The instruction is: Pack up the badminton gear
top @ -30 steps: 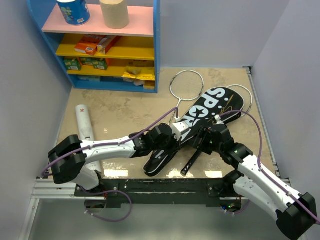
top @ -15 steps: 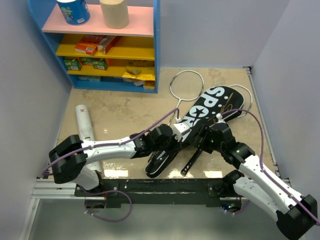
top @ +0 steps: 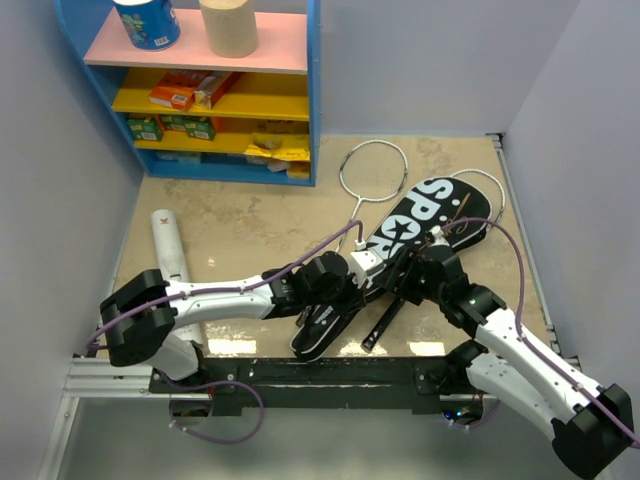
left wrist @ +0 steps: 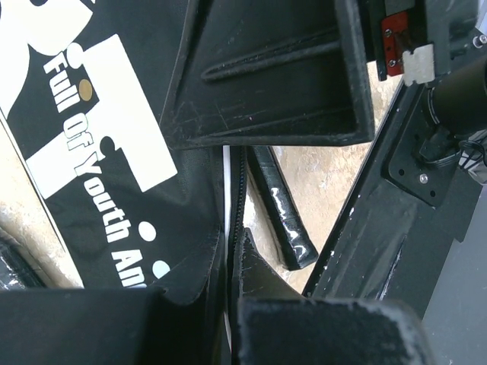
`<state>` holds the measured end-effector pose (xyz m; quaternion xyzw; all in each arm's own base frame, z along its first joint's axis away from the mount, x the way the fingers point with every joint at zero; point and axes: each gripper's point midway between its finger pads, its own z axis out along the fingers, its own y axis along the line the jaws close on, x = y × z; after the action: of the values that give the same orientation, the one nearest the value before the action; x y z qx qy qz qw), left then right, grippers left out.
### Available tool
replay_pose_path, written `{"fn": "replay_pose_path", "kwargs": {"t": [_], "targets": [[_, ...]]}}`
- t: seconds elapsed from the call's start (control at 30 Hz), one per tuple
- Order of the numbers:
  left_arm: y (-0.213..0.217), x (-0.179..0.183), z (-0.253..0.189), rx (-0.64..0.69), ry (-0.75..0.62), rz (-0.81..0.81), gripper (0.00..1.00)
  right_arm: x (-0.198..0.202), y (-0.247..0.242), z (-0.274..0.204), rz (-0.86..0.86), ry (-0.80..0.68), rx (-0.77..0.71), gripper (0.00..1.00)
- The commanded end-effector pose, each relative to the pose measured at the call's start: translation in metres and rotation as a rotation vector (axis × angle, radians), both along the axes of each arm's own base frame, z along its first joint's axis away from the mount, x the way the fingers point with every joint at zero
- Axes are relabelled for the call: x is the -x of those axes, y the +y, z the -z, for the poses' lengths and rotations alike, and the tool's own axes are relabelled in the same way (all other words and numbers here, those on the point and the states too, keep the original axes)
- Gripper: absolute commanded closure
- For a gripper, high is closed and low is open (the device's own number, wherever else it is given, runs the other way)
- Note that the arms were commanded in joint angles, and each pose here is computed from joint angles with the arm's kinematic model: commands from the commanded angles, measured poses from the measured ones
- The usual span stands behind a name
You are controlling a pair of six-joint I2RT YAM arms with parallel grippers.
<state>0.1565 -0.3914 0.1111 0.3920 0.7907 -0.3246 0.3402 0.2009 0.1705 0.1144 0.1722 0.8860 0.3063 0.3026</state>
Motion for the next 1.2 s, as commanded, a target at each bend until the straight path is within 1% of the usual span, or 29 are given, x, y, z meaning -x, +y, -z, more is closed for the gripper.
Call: {"fn": "replay_pose_path", "kwargs": {"t": [0.0,0.07,0.1,0.13,0.2,0.23,0.27,0.3,0.37,0.4,0.5,0.57,0.8,1.0,1.17], "targets": [[-0.02,0.005,-0.026,0.09,-0.027,0.056,1.0,-0.011,0.002,-0.02,0.027,-0.079,-0.043,0.38],[-0.021,0.005,-0.025,0.092,-0.025,0.06,1.0,-0.013,0.003,-0.024,0.024,-0.089,-0.042,0.42],[-0.022,0.006,-0.023,0.093,-0.021,0.065,1.0,-0.014,0.003,-0.023,0.02,-0.089,-0.035,0.47],[-0.023,0.005,-0.023,0.093,-0.019,0.064,1.0,-0.015,0.004,-0.024,0.016,-0.089,-0.034,0.61],[-0.023,0.006,-0.022,0.093,-0.019,0.065,1.0,-0.017,0.005,-0.019,0.004,-0.076,-0.013,0.78],[-0.023,0.005,-0.022,0.091,-0.024,0.065,0.96,-0.019,0.005,-0.02,0.005,-0.076,-0.007,0.93],[-0.021,0.005,-0.022,0.084,-0.027,0.061,0.9,-0.02,0.005,-0.017,0.005,-0.072,0.005,1.0],[-0.02,0.004,-0.024,0.081,-0.037,0.055,0.73,-0.02,0.003,-0.016,0.0,-0.075,0.02,1.0],[-0.013,0.002,-0.023,0.054,-0.048,0.051,0.6,-0.019,0.002,-0.015,-0.005,-0.076,0.028,1.0],[-0.01,0.001,-0.026,0.05,-0.063,0.053,0.52,-0.02,0.002,-0.016,0.0,-0.081,0.027,1.0],[0.003,0.004,-0.023,0.003,-0.066,0.055,0.42,-0.02,0.002,-0.015,-0.004,-0.084,0.029,1.0],[0.009,0.007,-0.022,-0.016,-0.06,0.057,0.4,-0.02,0.002,-0.012,-0.006,-0.081,0.034,1.0],[0.025,0.007,-0.021,-0.055,-0.05,0.013,0.4,-0.022,0.003,-0.008,0.0,-0.079,0.028,1.0],[0.024,0.019,-0.017,-0.06,-0.017,0.024,0.4,-0.022,0.005,-0.008,-0.003,-0.081,0.021,1.0],[0.022,0.026,-0.012,-0.069,-0.016,0.031,0.4,-0.021,0.004,-0.005,-0.002,-0.076,0.019,1.0]]}}
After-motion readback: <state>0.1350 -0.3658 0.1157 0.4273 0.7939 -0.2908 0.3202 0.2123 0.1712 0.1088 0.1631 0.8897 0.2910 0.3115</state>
